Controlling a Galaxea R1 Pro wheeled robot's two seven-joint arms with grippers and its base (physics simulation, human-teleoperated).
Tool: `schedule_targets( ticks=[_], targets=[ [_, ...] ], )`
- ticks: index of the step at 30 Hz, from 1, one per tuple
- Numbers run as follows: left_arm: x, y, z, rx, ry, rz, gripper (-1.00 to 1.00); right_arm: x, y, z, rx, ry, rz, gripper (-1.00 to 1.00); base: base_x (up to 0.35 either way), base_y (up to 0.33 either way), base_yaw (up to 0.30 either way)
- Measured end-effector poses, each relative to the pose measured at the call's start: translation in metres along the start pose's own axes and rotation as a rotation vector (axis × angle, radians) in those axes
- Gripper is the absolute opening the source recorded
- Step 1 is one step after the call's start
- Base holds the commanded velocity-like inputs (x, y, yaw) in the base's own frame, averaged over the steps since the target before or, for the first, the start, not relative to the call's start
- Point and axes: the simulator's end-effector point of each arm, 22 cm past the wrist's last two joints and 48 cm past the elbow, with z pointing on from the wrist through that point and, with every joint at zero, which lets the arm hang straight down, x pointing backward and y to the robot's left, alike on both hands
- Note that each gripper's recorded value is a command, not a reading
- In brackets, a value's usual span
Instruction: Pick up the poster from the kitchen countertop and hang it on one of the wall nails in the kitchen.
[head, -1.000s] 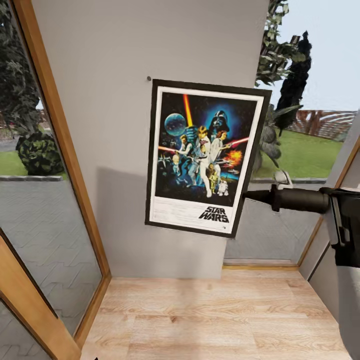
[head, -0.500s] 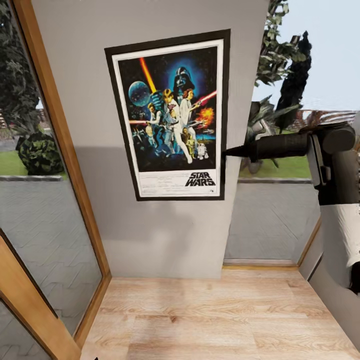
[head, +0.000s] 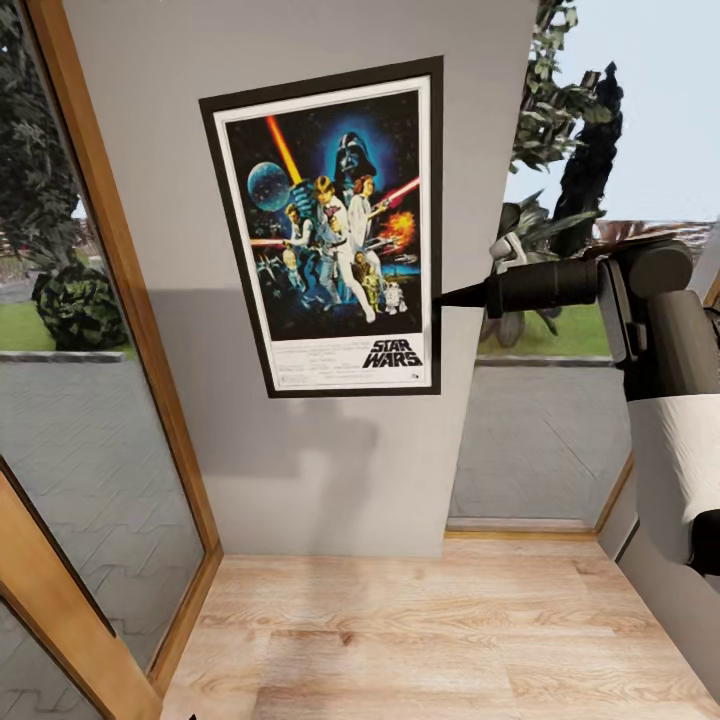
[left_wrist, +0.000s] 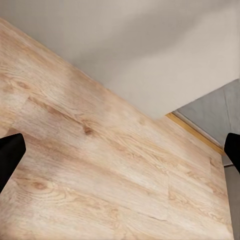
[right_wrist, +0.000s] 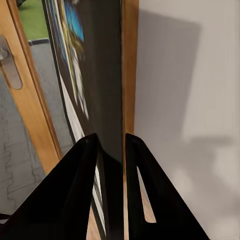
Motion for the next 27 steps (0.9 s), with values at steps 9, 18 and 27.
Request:
schedule_targets(
  ticks=[9, 18, 27],
  targets=[
    [0.000, 0.000, 0.000, 0.000, -0.001, 0.001, 1.00, 0.009, 0.007, 0.011, -0.013, 0.043, -0.017, -1.00, 0.000, 0.000, 0.000],
    [0.000, 0.000, 0.000, 0.000, 0.000, 0.001, 1.00, 0.007, 0.008, 0.011, -0.017, 0.038, -0.021, -1.00, 0.000, 0.000, 0.000],
    [0.000, 0.000, 0.000, 0.000, 0.000, 0.001, 1.00, -0.005, -0.001, -0.005, -0.002, -0.025, 0.004, -1.00, 0.000, 0.000, 0.000]
  ],
)
